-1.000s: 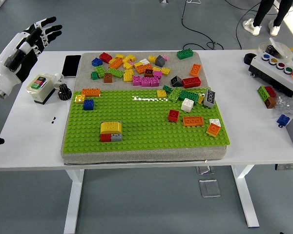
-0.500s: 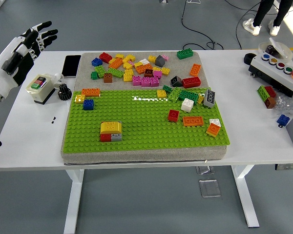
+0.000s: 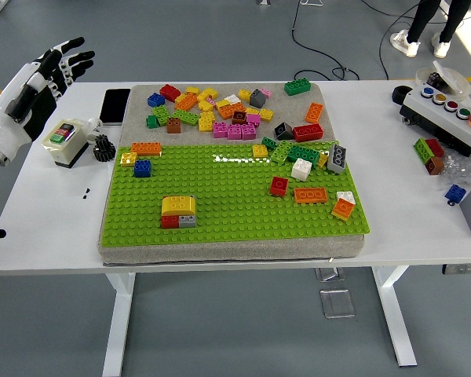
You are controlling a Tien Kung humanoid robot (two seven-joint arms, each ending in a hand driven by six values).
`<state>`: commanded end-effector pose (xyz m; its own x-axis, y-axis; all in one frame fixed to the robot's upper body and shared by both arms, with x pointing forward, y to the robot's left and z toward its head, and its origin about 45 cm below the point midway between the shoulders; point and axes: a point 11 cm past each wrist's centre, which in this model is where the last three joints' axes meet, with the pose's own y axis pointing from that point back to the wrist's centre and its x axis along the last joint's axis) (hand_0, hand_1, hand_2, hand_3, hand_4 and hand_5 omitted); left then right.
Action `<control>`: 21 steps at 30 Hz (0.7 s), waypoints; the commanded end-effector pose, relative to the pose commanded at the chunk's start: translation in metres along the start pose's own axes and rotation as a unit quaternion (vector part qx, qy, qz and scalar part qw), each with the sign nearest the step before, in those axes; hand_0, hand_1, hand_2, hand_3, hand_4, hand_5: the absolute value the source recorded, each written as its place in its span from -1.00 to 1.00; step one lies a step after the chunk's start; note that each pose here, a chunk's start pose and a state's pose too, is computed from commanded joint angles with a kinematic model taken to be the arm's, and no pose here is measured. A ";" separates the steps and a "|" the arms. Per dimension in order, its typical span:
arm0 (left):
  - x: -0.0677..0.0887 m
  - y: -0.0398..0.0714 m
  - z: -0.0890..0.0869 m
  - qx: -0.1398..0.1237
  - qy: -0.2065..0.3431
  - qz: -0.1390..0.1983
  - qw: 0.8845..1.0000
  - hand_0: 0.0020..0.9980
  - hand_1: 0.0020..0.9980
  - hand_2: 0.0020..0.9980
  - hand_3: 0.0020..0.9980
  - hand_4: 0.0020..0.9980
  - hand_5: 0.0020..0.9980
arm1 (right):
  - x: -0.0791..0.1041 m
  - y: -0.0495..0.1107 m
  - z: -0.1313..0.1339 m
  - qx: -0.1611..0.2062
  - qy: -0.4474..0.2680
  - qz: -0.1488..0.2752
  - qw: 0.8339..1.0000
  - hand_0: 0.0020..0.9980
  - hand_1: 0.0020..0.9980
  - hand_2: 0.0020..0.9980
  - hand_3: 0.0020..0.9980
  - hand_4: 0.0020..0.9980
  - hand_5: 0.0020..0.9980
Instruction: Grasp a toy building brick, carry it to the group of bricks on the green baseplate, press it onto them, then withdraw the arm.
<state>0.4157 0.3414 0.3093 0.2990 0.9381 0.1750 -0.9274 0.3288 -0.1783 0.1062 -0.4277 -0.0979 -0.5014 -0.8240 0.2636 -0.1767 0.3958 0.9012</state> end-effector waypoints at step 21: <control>-0.006 -0.011 -0.002 0.005 0.002 -0.008 1.000 0.96 0.79 0.71 0.84 1.00 0.79 | 0.009 -0.001 0.003 -0.002 -0.029 0.012 1.000 0.45 0.28 0.37 0.22 0.84 -0.04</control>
<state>0.4244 0.3326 0.3088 0.3154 0.9330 0.1732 -0.9246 0.3432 -0.1651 0.0989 -0.4339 -0.0972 -0.5535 -0.7897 0.2647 -0.1603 0.4128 0.8966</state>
